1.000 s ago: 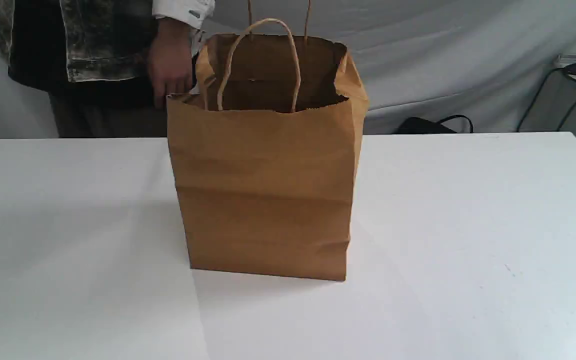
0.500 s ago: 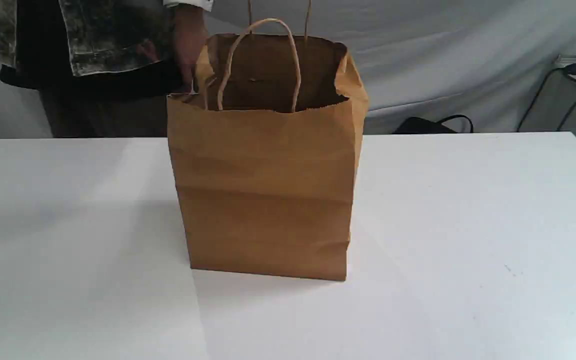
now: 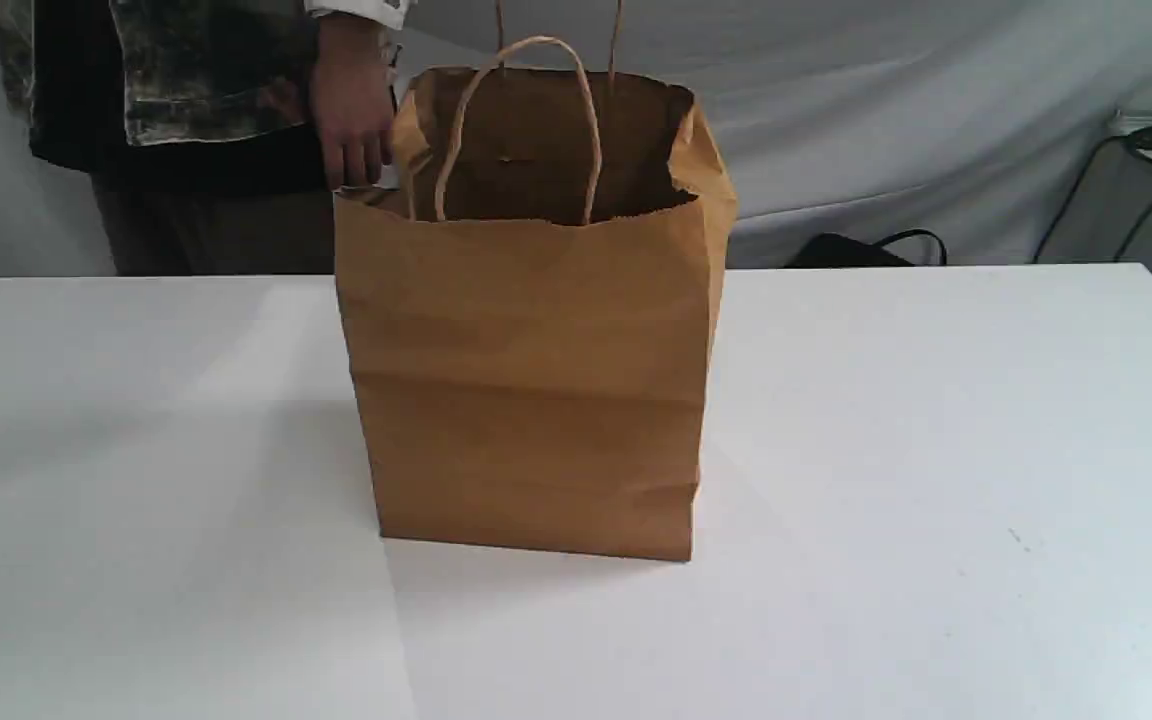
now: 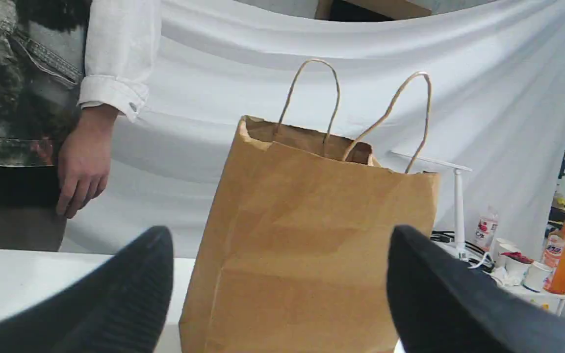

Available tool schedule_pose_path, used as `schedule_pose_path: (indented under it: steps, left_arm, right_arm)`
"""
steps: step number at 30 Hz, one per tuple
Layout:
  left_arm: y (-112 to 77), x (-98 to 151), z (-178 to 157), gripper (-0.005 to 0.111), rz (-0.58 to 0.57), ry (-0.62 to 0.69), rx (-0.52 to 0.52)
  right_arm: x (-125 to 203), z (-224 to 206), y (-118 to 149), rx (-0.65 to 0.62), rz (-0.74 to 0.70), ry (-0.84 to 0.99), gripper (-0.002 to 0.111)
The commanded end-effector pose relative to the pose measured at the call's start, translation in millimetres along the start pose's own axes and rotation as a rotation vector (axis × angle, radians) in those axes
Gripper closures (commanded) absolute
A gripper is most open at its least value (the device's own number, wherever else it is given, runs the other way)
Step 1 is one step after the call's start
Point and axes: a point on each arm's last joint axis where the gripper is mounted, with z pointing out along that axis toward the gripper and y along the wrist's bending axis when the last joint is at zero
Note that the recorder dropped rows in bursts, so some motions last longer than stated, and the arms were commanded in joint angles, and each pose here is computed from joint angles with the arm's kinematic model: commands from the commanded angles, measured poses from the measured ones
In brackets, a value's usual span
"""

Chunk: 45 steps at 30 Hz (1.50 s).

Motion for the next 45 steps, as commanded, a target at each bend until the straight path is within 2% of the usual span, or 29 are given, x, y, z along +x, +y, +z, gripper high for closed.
schedule_pose_path:
  steps: [1,8,10,16,21,27,30,45]
  left_arm:
    - [0.2,1,0,0.043,-0.004,-0.001,0.000]
    - [0.2,1,0,0.043,-0.004,-0.001,0.000]
    - [0.2,1,0,0.043,-0.004,-0.001,0.000]
    - [0.2,1,0,0.043,-0.004,-0.001,0.000]
    - [0.2,1,0,0.043,-0.004,-0.001,0.000]
    - [0.2,1,0,0.043,-0.004,-0.001,0.000]
    - [0.2,1,0,0.043,-0.004,-0.001,0.000]
    - [0.2,1,0,0.043,0.005,0.002,0.000]
  right_arm:
    - [1,0,1,-0.018,0.053,0.003,0.057]
    - [2,0,8,-0.150,0.076,0.020,0.057]
    - [2,0,9,-0.154,0.070,0.020,0.057]
    - [3,0,4,-0.081,0.007,0.023,0.057]
    - [3,0,-2,0.025,0.020,0.019,0.057]
    - [3,0,0,0.001,0.026,0.020,0.057]
    - [3,0,1,-0.007,0.082,0.024,0.057]
    - [3,0,1,-0.008,0.088,0.024,0.057]
